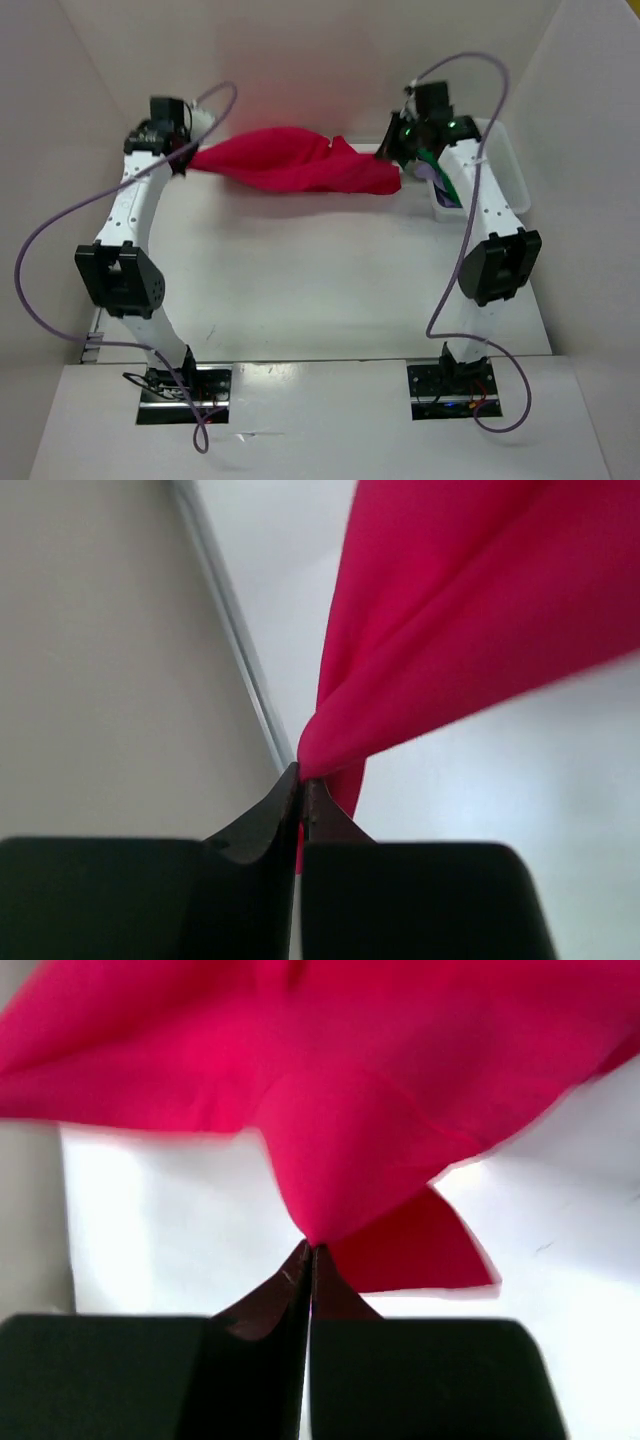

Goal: Fold and stack the t-shirts
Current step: Flatten out the tshirt

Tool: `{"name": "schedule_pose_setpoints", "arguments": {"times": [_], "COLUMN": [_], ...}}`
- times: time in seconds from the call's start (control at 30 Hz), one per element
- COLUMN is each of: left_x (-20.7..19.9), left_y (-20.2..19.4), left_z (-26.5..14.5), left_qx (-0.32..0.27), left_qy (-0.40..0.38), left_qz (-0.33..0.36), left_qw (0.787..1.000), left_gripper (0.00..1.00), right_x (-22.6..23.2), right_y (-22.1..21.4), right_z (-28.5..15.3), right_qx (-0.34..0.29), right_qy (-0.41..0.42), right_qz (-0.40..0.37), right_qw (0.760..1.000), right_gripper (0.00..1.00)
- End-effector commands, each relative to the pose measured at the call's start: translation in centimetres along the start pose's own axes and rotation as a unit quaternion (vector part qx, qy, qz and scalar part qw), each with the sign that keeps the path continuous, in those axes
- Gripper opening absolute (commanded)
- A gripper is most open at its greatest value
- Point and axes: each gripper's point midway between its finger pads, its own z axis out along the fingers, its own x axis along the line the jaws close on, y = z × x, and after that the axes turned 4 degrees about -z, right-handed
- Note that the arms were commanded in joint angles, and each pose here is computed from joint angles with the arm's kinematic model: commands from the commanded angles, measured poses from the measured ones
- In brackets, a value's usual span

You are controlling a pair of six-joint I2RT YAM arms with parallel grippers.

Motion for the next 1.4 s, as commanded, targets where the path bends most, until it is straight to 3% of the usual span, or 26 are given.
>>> {"name": "schedule_pose_setpoints", "arguments": {"times": [0.0, 0.03, 0.13, 0.17, 0.23, 0.3, 0.37, 0.43, 0.47, 0.5, 0.53, 0.57, 0.6, 0.63, 0.67, 0.7, 0.73, 0.8, 0.97, 1.03, 1.07, 1.13, 1.17, 1.2, 1.23, 1.37], "left_x": [0.2, -2.0, -4.6, -6.6, -8.1, -9.2, -9.4, -7.5, -8.1, -4.7, -3.6, -1.1, 3.1, 5.9, 7.7, 11.0, 12.4, 14.2, 12.0, 10.3, 10.9, 9.8, 9.7, 8.3, 8.0, 5.0], "left_y": [-6.1, -10.8, -16.3, -19.8, -22.3, -24.3, -23.8, -19.8, -20.6, -14.8, -13.0, -9.9, -1.9, 1.1, 4.3, 8.9, 10.6, 13.1, 11.8, 9.5, 9.8, 6.1, 5.4, 2.7, 1.8, -4.3], "left_z": [-3.2, -2.7, -3.0, -2.7, -2.8, -2.7, -1.7, -0.1, 0.8, 1.0, 2.2, 2.1, 0.1, -1.8, -3.9, -8.3, -10.4, -14.3, -12.5, -9.6, -11.7, -10.5, -10.3, -8.5, -9.2, -7.3], "left_qx": [0.035, 0.081, 0.125, 0.157, 0.177, 0.193, 0.181, 0.152, 0.171, 0.113, 0.113, 0.082, -0.014, -0.057, -0.104, -0.184, -0.220, -0.277, -0.244, -0.201, -0.229, -0.192, -0.189, -0.149, -0.146, -0.065], "left_qy": [0.062, 0.039, -0.004, -0.036, -0.053, -0.066, -0.065, -0.046, -0.056, -0.019, -0.013, 0.007, 0.045, 0.071, 0.083, 0.118, 0.134, 0.152, 0.106, 0.089, 0.104, 0.113, 0.121, 0.113, 0.114, 0.081], "left_qz": [0.094, 0.118, 0.122, 0.123, 0.118, 0.108, 0.098, 0.069, 0.074, 0.032, 0.015, -0.014, -0.063, -0.091, -0.107, -0.132, -0.138, -0.149, -0.124, -0.105, -0.102, -0.076, -0.069, -0.051, -0.045, -0.004], "left_qw": [0.993, 0.989, 0.985, 0.979, 0.976, 0.973, 0.976, 0.985, 0.981, 0.993, 0.993, 0.996, 0.997, 0.992, 0.985, 0.967, 0.956, 0.937, 0.956, 0.970, 0.962, 0.972, 0.972, 0.981, 0.982, 0.995], "left_gripper": [0.00, 0.00, 0.00, 0.00, 0.00, 0.00, 0.00, 0.00, 0.00, 0.00, 0.00, 0.00, 0.00, 0.00, 0.00, 0.00, 0.00, 0.00, 0.00, 0.00, 0.00, 0.00, 0.00, 0.00, 0.00, 0.00], "right_x": [0.2, -0.1, -0.9, -0.9, -0.8, -1.9, -2.2, 0.6, -1.4, 1.4, 0.3, 3.6, 5.2, 3.9, 6.5, 6.6, 7.7, 7.5, 7.5, 7.4, 7.8, 7.3, 7.6, 7.3, 7.0, 5.7], "right_y": [-8.8, -10.8, -19.1, -21.1, -26.5, -28.5, -27.8, -18.9, -20.2, -11.9, -10.7, 0.5, 4.9, 6.1, 13.1, 14.6, 16.9, 17.8, 15.5, 14.1, 13.8, 10.9, 10.1, 8.0, 6.5, -3.0], "right_z": [-2.5, -2.6, -2.7, -2.6, -2.6, -1.7, -0.4, 2.3, 3.6, 3.6, 5.6, 2.4, 0.2, 1.9, -6.1, -7.3, -10.5, -12.8, -14.6, -13.8, -15.1, -13.0, -14.2, -12.5, -12.2, -8.5], "right_qx": [0.052, 0.066, 0.141, 0.163, 0.223, 0.242, 0.238, 0.163, 0.188, 0.104, 0.123, -0.015, -0.076, -0.078, -0.230, -0.258, -0.310, -0.344, -0.317, -0.291, -0.296, -0.245, -0.243, -0.210, -0.190, -0.076], "right_qy": [0.017, 0.021, 0.008, 0.003, 0.002, -0.012, -0.022, 0.005, -0.023, 0.004, -0.023, -0.006, -0.003, -0.030, 0.001, 0.014, 0.034, 0.013, -0.019, -0.039, -0.043, -0.080, -0.084, -0.112, -0.128, -0.169], "right_qz": [-0.002, 0.015, 0.052, 0.068, 0.081, 0.099, 0.088, 0.050, 0.048, 0.008, 0.007, -0.023, -0.037, -0.031, -0.033, -0.018, -0.021, -0.041, -0.039, -0.042, -0.041, -0.048, -0.051, -0.058, -0.064, -0.071], "right_qw": [0.998, 0.998, 0.989, 0.984, 0.971, 0.965, 0.967, 0.985, 0.981, 0.995, 0.992, 1.000, 0.996, 0.996, 0.973, 0.966, 0.950, 0.938, 0.948, 0.955, 0.953, 0.965, 0.965, 0.970, 0.971, 0.980], "right_gripper": [0.00, 0.00, 0.00, 0.00, 0.00, 0.00, 0.00, 0.00, 0.00, 0.00, 0.00, 0.00, 0.00, 0.00, 0.00, 0.00, 0.00, 0.00, 0.00, 0.00, 0.00, 0.00, 0.00, 0.00, 0.00, 0.00]}}
